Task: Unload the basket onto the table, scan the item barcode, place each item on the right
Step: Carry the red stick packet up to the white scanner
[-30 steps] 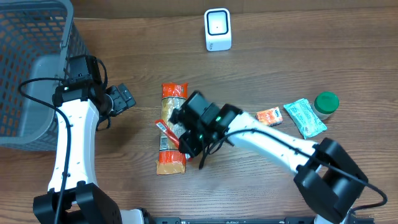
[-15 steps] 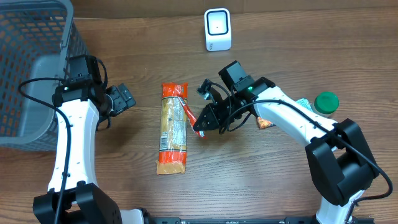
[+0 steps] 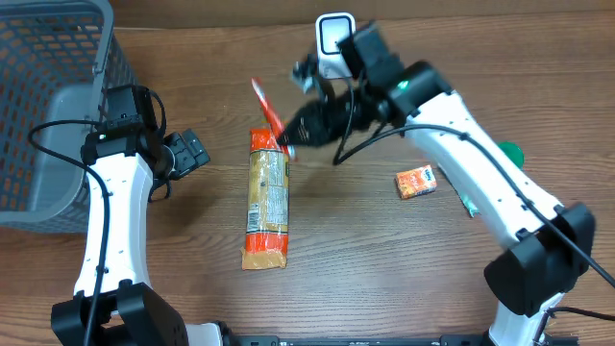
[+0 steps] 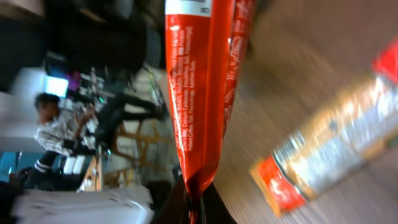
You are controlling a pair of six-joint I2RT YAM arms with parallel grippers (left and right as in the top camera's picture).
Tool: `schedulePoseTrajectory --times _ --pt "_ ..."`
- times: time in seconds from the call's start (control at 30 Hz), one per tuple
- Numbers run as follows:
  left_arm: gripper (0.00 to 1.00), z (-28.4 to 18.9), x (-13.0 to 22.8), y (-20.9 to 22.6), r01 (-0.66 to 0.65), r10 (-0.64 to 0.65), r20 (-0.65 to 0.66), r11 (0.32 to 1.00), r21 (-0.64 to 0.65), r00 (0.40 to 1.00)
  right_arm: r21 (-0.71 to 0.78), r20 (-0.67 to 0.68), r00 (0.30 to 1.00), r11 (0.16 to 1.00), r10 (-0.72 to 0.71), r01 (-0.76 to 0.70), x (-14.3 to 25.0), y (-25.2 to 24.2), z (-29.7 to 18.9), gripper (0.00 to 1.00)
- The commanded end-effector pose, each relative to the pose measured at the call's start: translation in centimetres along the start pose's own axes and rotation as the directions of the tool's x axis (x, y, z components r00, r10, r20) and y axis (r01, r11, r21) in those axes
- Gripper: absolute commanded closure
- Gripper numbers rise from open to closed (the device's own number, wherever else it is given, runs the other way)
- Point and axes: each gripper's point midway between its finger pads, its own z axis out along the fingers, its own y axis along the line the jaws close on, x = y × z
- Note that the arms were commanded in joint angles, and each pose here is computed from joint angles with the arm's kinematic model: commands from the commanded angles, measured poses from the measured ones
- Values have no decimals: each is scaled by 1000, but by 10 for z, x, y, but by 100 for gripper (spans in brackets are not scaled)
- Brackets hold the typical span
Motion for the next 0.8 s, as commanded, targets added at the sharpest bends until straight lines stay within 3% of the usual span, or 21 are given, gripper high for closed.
schedulePoseTrajectory --times 0.0,0.3,0.5,0.77 --pt "0 -1 -1 1 6 -6 4 1000 -5 1000 -60 74 997 998 10 -6 -25 24 -30 97" --pt "0 -1 -1 1 7 -7 4 1000 -5 1000 -321 87 994 946 69 -38 -61 6 -56 97" --pt "0 -1 -1 1 6 -6 4 1000 -5 1000 -432 45 991 897 125 -93 -86 -57 -58 97" --pt "0 -1 -1 1 6 -6 4 1000 -5 1000 -392 101 900 849 424 -356 -100 -190 -59 97"
